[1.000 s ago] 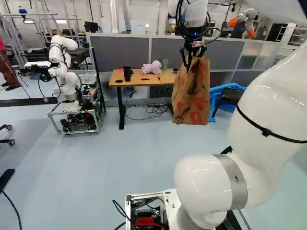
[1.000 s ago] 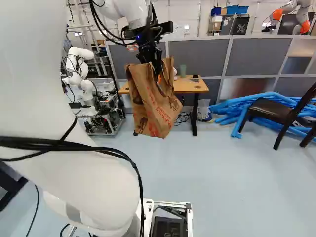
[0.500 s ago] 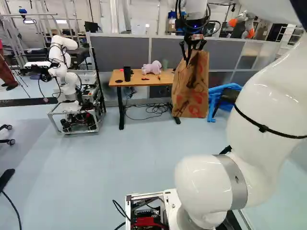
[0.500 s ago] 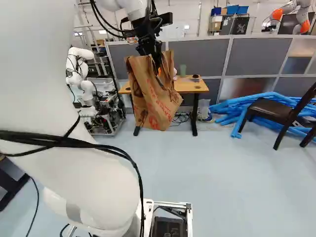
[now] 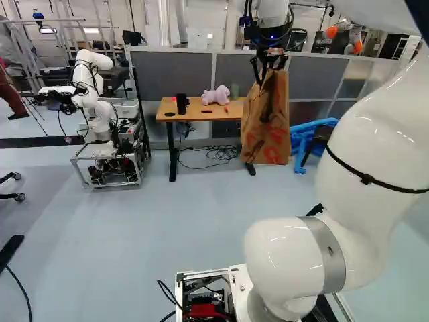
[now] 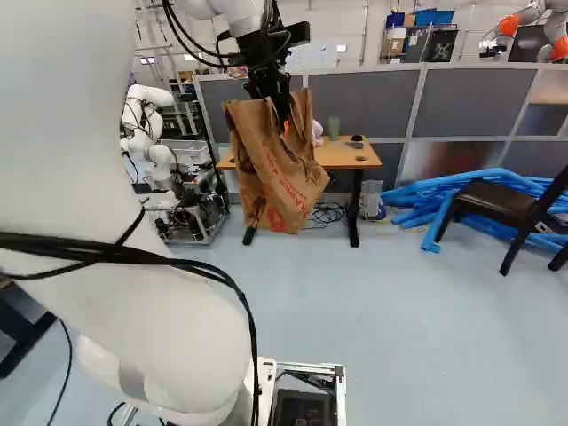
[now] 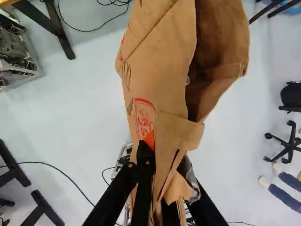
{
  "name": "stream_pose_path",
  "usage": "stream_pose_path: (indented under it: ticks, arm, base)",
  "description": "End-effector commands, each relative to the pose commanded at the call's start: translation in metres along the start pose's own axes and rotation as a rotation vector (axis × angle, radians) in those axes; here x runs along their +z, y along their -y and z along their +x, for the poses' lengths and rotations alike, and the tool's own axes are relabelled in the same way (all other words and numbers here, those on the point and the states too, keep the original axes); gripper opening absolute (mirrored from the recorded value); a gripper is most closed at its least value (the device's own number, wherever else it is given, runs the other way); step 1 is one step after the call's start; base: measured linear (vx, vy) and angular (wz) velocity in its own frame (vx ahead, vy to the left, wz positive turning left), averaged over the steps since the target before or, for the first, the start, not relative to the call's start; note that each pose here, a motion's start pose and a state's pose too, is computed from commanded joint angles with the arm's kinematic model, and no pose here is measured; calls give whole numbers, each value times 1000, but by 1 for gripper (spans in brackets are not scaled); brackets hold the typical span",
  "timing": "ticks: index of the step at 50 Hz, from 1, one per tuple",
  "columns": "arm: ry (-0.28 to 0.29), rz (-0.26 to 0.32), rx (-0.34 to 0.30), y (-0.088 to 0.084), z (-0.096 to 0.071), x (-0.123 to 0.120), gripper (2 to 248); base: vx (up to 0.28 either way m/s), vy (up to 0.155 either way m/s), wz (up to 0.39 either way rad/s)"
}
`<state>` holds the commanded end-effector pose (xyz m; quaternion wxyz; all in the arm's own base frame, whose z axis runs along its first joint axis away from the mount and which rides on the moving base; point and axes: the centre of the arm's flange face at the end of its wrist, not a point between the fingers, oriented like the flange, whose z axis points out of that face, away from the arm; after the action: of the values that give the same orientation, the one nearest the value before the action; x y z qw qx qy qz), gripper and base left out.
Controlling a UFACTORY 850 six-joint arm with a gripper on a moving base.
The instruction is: Pick up the bag on the ground and place it on the table
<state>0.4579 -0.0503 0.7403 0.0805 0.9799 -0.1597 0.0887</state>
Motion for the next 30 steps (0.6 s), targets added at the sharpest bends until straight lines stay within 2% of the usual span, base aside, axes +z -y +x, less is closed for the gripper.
stream_pose_path:
  ticks: [15, 30]
  arm:
    - [0, 0, 0, 0, 0, 0, 21]
    - [0, 0, 0, 0, 0, 0, 21]
  base:
    - [58, -57, 13]
    - [68, -101, 11]
